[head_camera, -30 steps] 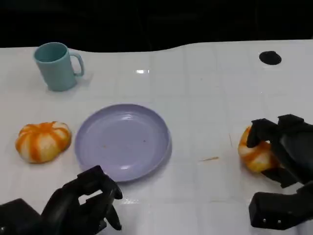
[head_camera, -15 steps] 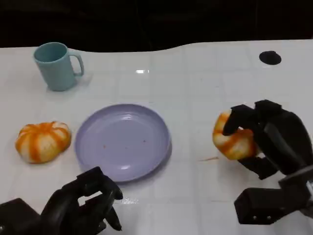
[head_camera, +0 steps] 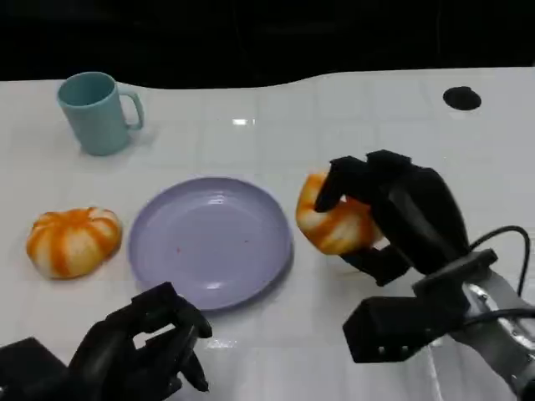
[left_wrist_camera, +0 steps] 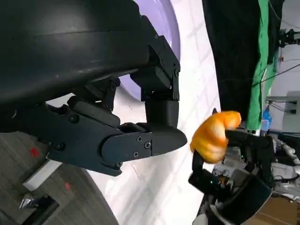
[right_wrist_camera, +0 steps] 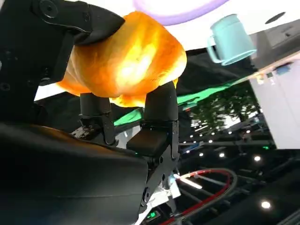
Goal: Grasp the bread from the table and place it into the plate.
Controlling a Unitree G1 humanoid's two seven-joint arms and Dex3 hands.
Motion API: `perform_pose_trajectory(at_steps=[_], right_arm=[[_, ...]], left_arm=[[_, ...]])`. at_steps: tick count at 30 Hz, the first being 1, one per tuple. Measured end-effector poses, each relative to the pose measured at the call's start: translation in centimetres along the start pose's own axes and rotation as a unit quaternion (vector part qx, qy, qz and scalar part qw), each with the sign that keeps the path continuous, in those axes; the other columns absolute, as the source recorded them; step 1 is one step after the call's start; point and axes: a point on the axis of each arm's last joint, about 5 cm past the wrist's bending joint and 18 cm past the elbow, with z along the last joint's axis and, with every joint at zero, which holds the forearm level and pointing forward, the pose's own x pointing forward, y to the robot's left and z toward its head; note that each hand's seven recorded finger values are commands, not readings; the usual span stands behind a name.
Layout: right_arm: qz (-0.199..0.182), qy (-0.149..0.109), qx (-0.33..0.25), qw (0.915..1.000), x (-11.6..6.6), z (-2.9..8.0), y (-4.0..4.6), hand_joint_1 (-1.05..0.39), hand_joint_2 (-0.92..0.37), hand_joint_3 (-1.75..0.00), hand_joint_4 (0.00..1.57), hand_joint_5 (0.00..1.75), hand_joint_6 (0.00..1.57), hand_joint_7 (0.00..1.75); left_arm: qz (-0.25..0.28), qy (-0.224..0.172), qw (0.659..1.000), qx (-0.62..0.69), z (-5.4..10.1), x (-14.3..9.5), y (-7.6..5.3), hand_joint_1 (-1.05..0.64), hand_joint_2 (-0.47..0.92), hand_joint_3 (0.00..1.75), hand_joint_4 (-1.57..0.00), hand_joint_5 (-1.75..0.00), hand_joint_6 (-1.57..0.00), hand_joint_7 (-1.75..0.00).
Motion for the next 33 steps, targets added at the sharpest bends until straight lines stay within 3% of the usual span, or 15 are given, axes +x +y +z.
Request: perform_pose_trajectory(at_steps=[3,15,24,30,33], right_arm=[[0.011,-0.003,0.005,0.9999,0.7,0.5,0.58,-0.09,-0.19,-1.44,1.04,1.75,0.85,1.6],[0.077,-0.006,0.027,0.9966,3.1,2.4,3.63,-0.17,-0.3,-1.33,1.01,1.75,0.77,1.73],[0.111,0.001,0.049,0.9927,4.8,4.3,5.39,-0.16,-0.29,-1.33,0.98,1.75,0.76,1.65],[0.133,0.03,0.067,0.9883,5.3,5.2,6.19,-0.15,-0.43,-1.04,0.86,1.75,0.87,1.03],[0.151,0.052,0.076,0.9841,5.4,5.3,6.47,-0.23,-0.64,-0.64,0.67,1.31,0.79,0.69]], left_arm=[[0.0,0.0,1.0,0.0,0.0,0.0,0.0,-0.51,0.92,0.5,-0.69,-1.72,-0.65,-1.38],[0.0,0.0,1.0,0.0,0.1,-0.3,0.0,-0.51,0.92,0.48,-0.69,-1.69,-0.66,-1.35],[0.0,-0.001,1.0,0.0,0.1,-0.3,-0.1,-0.5,0.92,0.46,-0.7,-1.67,-0.67,-1.33],[0.0,0.001,1.0,0.0,0.0,-0.4,-0.1,-0.48,0.92,0.46,-0.7,-1.66,-0.67,-1.32],[-0.001,0.0,1.0,0.0,0.0,-0.4,-0.1,-0.49,0.92,0.46,-0.7,-1.66,-0.68,-1.31]])
